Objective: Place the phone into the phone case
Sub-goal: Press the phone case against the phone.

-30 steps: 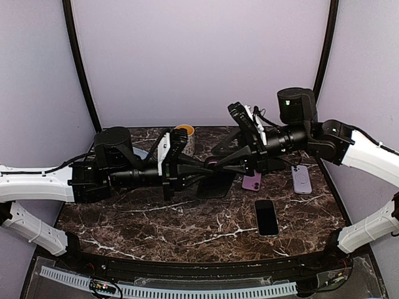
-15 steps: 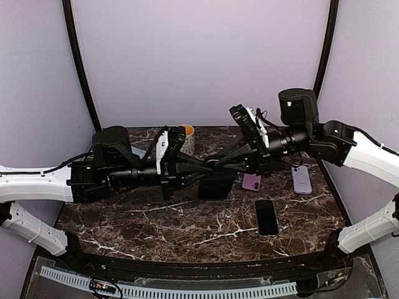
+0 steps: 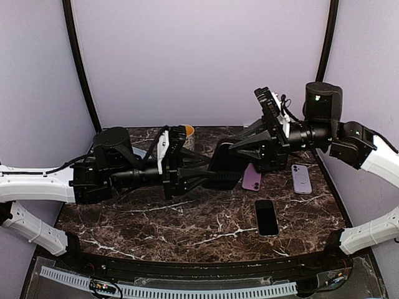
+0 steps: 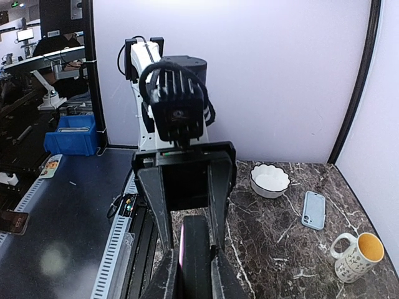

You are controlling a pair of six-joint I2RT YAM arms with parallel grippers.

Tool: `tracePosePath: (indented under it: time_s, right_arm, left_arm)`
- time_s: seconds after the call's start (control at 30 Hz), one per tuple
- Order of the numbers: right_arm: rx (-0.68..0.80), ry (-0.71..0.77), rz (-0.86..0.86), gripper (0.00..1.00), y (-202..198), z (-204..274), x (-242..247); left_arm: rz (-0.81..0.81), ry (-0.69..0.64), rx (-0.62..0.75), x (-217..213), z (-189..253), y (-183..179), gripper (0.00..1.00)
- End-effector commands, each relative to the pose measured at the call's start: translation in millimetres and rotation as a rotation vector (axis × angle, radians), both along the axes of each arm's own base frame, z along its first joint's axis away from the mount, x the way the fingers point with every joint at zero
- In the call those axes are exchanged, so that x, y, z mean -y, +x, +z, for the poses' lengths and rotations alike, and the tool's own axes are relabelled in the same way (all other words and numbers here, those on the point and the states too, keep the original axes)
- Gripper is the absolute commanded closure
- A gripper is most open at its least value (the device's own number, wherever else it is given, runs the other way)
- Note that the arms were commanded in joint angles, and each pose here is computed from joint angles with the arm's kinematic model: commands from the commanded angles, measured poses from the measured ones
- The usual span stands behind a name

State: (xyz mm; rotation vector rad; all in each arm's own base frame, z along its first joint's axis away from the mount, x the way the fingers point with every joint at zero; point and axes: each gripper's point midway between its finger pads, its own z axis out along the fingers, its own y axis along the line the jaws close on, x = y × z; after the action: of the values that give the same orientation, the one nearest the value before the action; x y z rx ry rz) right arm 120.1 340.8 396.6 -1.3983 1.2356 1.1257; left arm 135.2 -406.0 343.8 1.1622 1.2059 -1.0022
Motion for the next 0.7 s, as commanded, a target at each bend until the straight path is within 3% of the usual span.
tracePosePath:
  time_s: [0.0,0.07,0.17,0.3,0.67]
  right_arm:
    - [0.056,0.086,-0.031,1.00,3.1,26.4,2.8]
    - [0.057,0.084,-0.032,1.00,2.9,26.0,3.3]
    - [0.057,0.077,-0.033,1.00,3.1,24.2,3.4]
    - [0.052,0.064,-0.036,1.00,4.6,20.0,2.7]
    - [0.037,0.044,-0.040,1.00,5.5,12.9,3.3]
  left_arm:
    - [0.005,0.029,0.004,6.3,-13.8,3.3,0.60]
    - [0.000,0.025,0.012,7.3,-14.6,2.4,0.65]
    - [0.003,0.009,0.022,7.7,-12.4,3.2,0.84]
    - [0.000,-0.005,0.020,8.2,-8.9,2.7,0.99]
    - [-0.002,-0.136,0.003,1.8,16.9,0.1,1.00]
